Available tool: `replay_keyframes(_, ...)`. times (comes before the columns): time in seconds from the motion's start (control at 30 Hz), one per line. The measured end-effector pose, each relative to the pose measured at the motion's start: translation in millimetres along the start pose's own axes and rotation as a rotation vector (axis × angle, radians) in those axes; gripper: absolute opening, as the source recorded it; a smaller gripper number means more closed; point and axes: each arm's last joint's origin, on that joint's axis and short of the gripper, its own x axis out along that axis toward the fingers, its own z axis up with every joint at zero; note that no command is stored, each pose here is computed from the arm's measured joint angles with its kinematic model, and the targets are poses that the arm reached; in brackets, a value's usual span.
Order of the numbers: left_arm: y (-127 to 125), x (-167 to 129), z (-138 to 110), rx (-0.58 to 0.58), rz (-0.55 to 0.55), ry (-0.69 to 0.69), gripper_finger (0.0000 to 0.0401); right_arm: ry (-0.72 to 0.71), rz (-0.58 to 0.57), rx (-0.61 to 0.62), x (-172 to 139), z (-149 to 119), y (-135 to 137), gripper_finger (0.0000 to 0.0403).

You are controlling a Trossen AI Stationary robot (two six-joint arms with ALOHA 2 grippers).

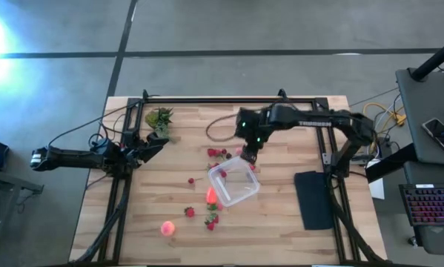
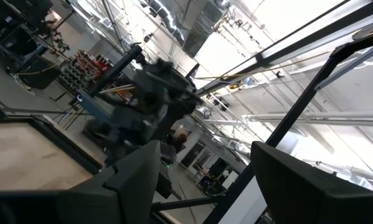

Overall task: Pick and placing Produce into tupperware
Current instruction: Put the cherry into the transparent container

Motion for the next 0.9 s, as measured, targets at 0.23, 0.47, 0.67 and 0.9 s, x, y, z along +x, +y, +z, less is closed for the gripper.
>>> replay_keyframes(0.23,1.3,0.3,-0.4,0.002,0.025,-0.008,0.0238,0.069,0.02,-0.09,29.2,-3.3,20.1,0.0113)
replay_keyframes(0.47,0.9,0.3,0.0,0.0,0.023,-0.013,0.0238,0.065,-0.001,-0.115,33.3,-3.0,32.8,0.0182)
replay_keyframes(0.67,1.1,0.4,-0.4,0.0,0.023,-0.008,0.0238,0.157,-0.181,-0.187,35.5,-26.7,50.9,0.0233)
replay_keyframes(0.9,0.2,0.3,-1.3,0.001,-0.01,0.022,0.0238,0.23,-0.399,-0.501,53.6,-85.1,91.8,0.0234)
